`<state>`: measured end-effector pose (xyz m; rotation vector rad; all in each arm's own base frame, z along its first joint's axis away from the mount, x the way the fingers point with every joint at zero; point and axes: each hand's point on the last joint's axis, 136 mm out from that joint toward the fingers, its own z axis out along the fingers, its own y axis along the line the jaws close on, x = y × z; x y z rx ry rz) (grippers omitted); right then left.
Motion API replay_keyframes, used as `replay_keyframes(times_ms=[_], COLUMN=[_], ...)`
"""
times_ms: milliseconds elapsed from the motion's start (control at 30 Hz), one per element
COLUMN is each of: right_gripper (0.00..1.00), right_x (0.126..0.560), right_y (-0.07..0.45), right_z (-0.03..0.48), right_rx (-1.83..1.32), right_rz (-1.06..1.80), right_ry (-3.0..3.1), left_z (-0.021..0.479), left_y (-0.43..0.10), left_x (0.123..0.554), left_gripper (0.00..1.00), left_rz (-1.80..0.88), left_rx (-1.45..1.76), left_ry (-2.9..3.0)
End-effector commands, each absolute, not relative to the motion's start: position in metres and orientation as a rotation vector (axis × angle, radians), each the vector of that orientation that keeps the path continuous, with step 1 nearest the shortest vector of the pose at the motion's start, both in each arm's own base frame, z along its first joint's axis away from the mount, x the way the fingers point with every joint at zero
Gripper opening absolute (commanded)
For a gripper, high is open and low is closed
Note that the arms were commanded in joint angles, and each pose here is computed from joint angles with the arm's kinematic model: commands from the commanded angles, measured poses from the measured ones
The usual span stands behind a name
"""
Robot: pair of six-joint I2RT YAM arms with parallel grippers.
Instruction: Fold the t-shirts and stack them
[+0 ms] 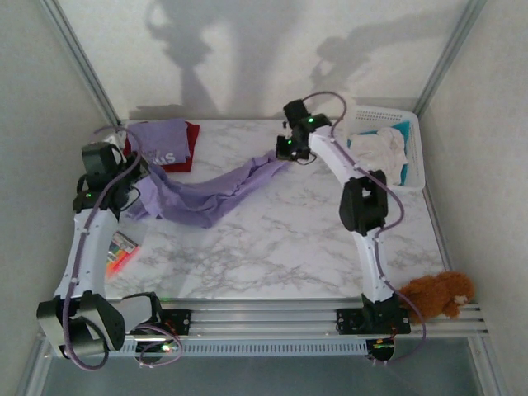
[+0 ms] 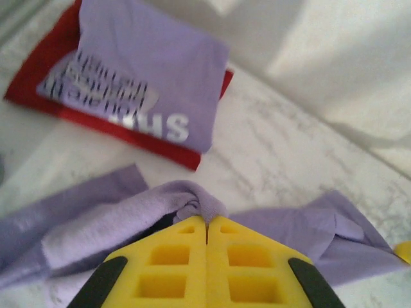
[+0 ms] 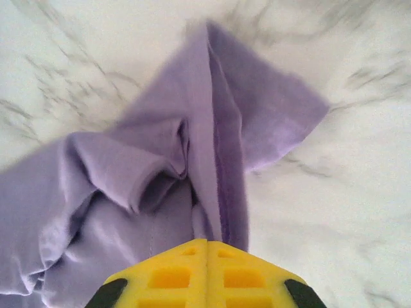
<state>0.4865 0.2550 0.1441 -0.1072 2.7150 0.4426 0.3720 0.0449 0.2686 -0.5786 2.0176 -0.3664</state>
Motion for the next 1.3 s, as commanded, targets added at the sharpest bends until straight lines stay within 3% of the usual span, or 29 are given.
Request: replay_keyframes(times_ms=[0,100,233,333,367,400,433,533,667,833,933,1167,1267], right_gripper=[0.00,0.00,0.00,0.03,0.17,0.48,0.59,0.71,0.68,0.45,0.43,0.43,0.38], right_x=[0.459,0.393,0.282,0.224,0.216,0.212,0.212,0.227,0.256,0.305,0.327,0.333,0.342], right_y=[0.206,0.183,0.178,0.177,0.172,0.165,0.158,0.151,0.163,0.175,0.169,0.179,0.172], right_z=[0.221,0.206,0.145,0.112,0.109,0.109,0.114,0.139,0.148,0.122,0.099,0.046,0.035], right_rx=[-0.099,-0.077,-0.047,0.017,0.042,0.070,0.093,0.083,0.055,0.131,0.165,0.149,0.094], right_rz=[0.312,0.282,0.258,0.281,0.256,0.228,0.198,0.179,0.278,0.401,0.302,0.306,0.205], right_ry=[2.591,2.695,2.911,3.040,3.052,3.046,3.016,2.917,2.875,2.862,2.883,2.956,2.966], left_z=[0.281,0.257,0.218,0.189,0.183,0.178,0.174,0.170,0.169,0.172,0.171,0.163,0.161], left_y=[0.052,0.057,0.053,0.051,0.050,0.048,0.047,0.047,0.047,0.047,0.046,0.043,0.041], left_x=[0.365,0.351,0.331,0.319,0.317,0.315,0.314,0.314,0.316,0.321,0.321,0.319,0.321], left_gripper=[0.00,0.00,0.00,0.00,0.00,0.00,0.00,0.00,0.00,0.00,0.00,0.00,0.00], left_rz=[-0.314,-0.274,-0.267,-0.264,-0.265,-0.271,-0.278,-0.273,-0.280,-0.284,-0.292,-0.317,-0.338], left_rx=[-0.545,-0.567,-0.590,-0.613,-0.617,-0.617,-0.614,-0.616,-0.615,-0.612,-0.613,-0.627,-0.632], left_ry=[2.014,2.059,2.114,2.165,2.180,2.197,2.209,2.224,2.228,2.222,2.224,2.232,2.230])
